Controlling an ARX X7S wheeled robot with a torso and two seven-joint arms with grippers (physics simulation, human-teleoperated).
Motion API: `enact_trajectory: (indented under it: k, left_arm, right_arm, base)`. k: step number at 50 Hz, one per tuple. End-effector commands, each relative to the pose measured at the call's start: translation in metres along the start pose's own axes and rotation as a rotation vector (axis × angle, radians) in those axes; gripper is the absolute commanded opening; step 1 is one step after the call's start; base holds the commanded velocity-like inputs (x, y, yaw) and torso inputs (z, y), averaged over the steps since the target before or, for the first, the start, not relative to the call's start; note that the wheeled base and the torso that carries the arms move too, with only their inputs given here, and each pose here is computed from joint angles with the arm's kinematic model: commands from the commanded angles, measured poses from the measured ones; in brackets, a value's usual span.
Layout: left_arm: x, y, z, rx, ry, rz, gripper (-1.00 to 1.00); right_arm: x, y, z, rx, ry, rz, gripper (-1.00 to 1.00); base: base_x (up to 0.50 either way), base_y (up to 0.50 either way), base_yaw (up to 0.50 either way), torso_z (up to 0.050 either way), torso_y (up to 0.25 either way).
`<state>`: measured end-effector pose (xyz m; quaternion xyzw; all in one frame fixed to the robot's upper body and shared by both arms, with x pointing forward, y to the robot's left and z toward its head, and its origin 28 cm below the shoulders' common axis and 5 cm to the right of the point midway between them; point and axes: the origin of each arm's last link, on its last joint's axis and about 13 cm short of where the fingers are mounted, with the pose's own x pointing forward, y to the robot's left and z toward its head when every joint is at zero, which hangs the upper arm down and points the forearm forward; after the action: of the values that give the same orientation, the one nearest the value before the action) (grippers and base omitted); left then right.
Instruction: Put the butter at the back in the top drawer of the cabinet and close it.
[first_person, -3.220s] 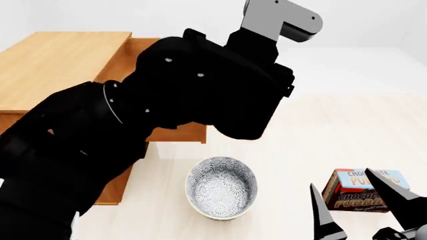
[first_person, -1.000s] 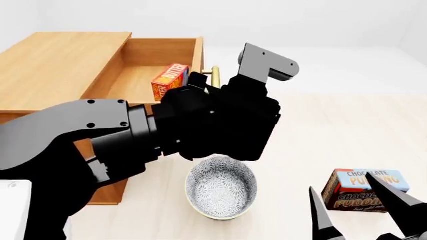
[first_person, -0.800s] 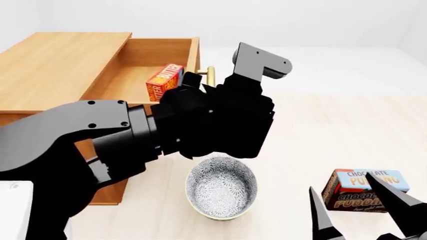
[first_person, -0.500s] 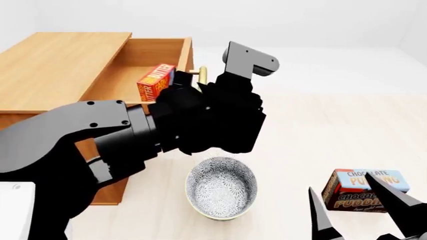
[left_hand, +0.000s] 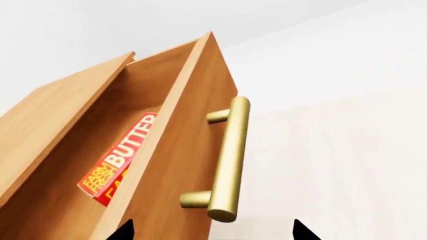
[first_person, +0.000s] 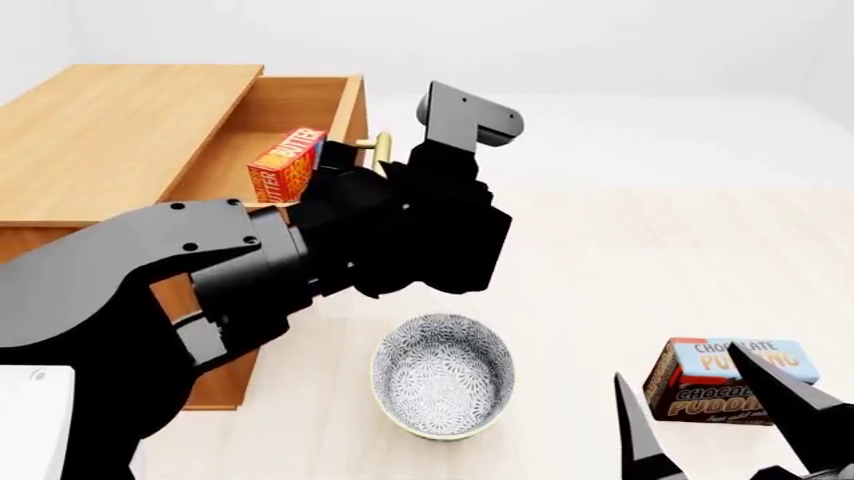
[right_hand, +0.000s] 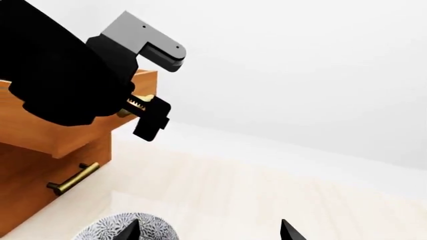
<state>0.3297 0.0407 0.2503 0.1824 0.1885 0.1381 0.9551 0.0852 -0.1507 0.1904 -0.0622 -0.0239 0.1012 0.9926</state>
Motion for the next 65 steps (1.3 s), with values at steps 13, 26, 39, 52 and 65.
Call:
enact_trajectory:
  k: [13, 26, 39, 52, 65]
  left_arm:
    - [0.023, 0.002, -0.007, -0.054, 0.114, 0.011, 1.0]
    - [0.036, 0.007, -0.008, -0.065, 0.134, 0.041, 1.0]
    - [0.045, 0.015, -0.002, -0.084, 0.136, 0.082, 1.0]
    - [0.053, 0.022, 0.001, -0.097, 0.142, 0.119, 1.0]
    - [0.062, 0.027, 0.0, -0.099, 0.152, 0.179, 1.0]
  right_arm:
    - [0.002, -0.001, 0.003, -0.008, -0.002, 0.017, 1.0]
    - [0.003, -0.001, 0.003, -0.009, -0.002, 0.025, 1.0]
    - [0.003, -0.002, 0.003, -0.007, -0.001, 0.034, 1.0]
    - [0.004, -0.002, 0.005, -0.011, -0.006, 0.04, 1.0]
    - [0.005, -0.002, 0.005, -0.013, -0.009, 0.042, 1.0]
  base:
    - [0.0, 0.0, 0.0, 0.0, 0.0]
    - [0.0, 0.0, 0.0, 0.0, 0.0]
    - [0.0, 0.0, 0.0, 0.0, 0.0]
    - [0.0, 0.0, 0.0, 0.0, 0.0]
    - [0.0, 0.0, 0.0, 0.0, 0.0]
